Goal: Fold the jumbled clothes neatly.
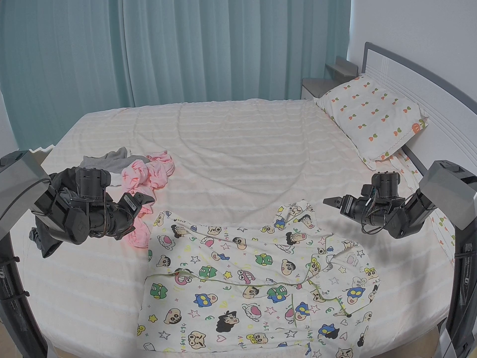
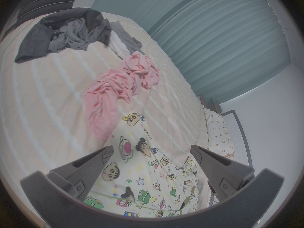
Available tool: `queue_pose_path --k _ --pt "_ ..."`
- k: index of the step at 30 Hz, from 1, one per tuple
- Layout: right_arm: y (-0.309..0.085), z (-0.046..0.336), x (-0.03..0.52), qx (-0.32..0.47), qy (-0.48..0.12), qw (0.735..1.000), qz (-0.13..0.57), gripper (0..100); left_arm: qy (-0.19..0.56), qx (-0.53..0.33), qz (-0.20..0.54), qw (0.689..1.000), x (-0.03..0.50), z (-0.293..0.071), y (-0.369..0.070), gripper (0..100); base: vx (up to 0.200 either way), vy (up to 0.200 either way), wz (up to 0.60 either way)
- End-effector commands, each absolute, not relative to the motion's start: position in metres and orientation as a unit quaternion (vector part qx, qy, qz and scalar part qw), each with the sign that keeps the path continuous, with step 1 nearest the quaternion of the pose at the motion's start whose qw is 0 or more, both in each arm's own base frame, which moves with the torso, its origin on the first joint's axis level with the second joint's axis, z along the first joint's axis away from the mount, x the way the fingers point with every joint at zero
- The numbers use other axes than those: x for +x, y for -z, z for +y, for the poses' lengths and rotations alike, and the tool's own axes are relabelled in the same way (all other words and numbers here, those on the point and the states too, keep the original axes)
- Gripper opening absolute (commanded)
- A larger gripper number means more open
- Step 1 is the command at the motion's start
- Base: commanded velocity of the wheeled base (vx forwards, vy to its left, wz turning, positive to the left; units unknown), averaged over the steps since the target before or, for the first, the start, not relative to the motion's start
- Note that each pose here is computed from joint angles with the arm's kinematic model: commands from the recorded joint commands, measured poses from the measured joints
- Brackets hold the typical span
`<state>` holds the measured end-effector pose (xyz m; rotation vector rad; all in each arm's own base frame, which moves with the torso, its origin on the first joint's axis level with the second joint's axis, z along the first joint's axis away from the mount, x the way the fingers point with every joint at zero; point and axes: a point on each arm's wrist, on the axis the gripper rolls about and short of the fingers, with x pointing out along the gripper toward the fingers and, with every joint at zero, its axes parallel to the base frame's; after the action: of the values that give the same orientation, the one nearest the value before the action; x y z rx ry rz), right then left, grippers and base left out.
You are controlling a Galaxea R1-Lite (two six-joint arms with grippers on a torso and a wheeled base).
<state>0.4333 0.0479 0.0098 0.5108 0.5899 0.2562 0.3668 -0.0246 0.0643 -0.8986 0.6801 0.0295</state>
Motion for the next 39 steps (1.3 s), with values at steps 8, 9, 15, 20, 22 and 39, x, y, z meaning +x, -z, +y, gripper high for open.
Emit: queue_pose_path --k 8,9,15,20,22,39 --pt "0.035 0.076 0.445 0.238 -0.138 0.9 0.338 100 0.011 -0.42 0.309 0.853 0.357 -0.036 -0.056 100 0.0 0.0 0.0" --pt "0.037 0.079 0.448 0.235 -0.139 0.898 0.344 100 0.01 -0.42 0.309 0.853 0.356 -0.036 -0.055 100 0.0 0.0 0.0" --pt "0.037 0.096 0.454 0.229 -0.152 0.892 0.359 100 0.01 -0.419 0.31 0.853 0.355 -0.036 -0.055 100 0.0 0.0 0.0" --pt "0.044 0.112 0.454 0.222 -0.16 0.884 0.38 100 0.009 -0.42 0.312 0.852 0.355 -0.036 -0.053 100 0.0 0.0 0.0" --pt "0.044 0.117 0.453 0.219 -0.166 0.882 0.382 100 0.007 -0.42 0.312 0.852 0.355 -0.035 -0.052 100 0.0 0.0 0.0" --pt "0.037 0.102 0.475 0.262 -0.138 0.885 0.36 0 0.005 -0.418 0.316 0.852 0.353 -0.036 -0.05 100 0.0 0.0 0.0"
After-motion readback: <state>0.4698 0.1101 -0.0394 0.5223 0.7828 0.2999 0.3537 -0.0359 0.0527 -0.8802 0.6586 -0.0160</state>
